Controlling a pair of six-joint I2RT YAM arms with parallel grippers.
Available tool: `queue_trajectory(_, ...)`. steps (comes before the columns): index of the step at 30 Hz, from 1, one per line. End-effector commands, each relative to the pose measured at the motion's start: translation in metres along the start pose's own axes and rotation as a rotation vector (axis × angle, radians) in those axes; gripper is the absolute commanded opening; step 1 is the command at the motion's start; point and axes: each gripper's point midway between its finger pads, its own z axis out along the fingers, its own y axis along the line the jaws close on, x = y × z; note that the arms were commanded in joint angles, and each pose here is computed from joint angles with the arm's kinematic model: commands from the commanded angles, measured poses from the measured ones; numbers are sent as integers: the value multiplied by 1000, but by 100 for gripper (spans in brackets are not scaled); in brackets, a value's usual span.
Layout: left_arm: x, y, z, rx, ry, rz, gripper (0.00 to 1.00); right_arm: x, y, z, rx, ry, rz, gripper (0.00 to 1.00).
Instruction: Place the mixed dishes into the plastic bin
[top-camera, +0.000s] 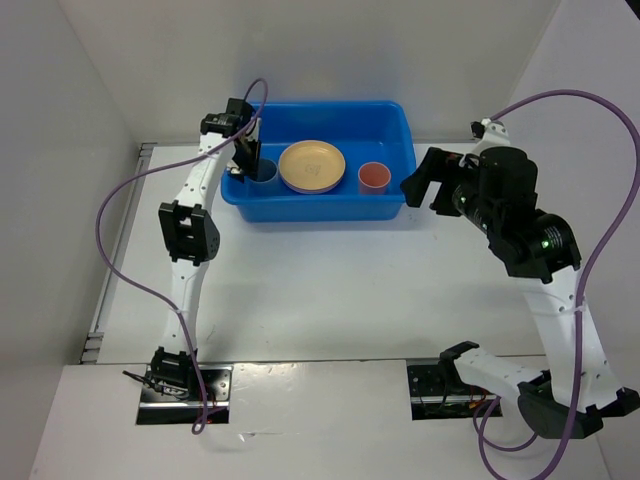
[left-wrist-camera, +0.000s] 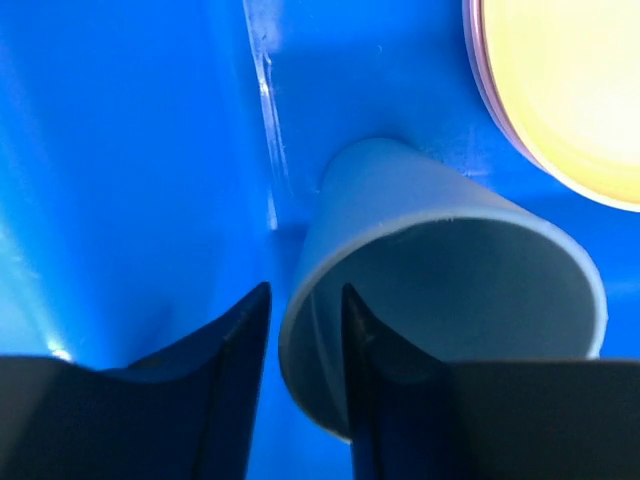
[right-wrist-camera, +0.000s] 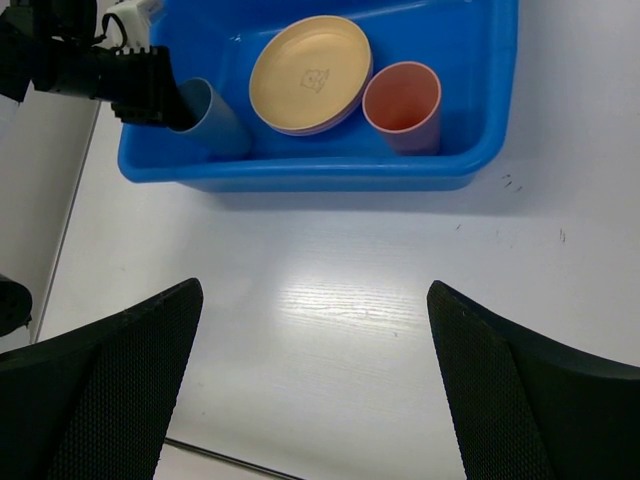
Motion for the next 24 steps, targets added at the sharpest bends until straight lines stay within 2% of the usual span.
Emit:
queue_trajectory(1, -15, 1, -17, -8, -58, -4, 45, -6, 2, 4, -15, -29, -12, 97)
queue_trajectory(5, -31, -12, -61, 13, -150, 12, 59, 0, 6, 5, -44, -6, -13, 97)
queue_trajectory(7, -40, -18, -82, 26, -204, 20, 77, 4, 5, 6, -43, -3, -3, 97)
queue_trajectory(9, -47, -24, -112, 32, -262, 18, 100, 12, 2, 9, -38, 7, 6, 97)
queue_trajectory(14, -54, -23, -181, 30, -385, 7, 100, 41, -7, 22, -19, 69, 24, 99)
queue_trajectory(18, -53, -30, -239, 49, -489, 6, 100, 52, -14, 24, -9, 68, 59, 100)
queue_trajectory(19, -51, -36, -266, 79, -537, 4, 100, 56, -15, 26, -4, 77, 69, 100)
queue_trajectory(21, -44, -47, -292, 146, -570, 14, 100, 59, -11, 23, -31, 77, 80, 100)
queue_trajectory(24, -19, -57, -355, 221, -649, 20, 100, 69, -5, 20, -85, 95, 91, 100)
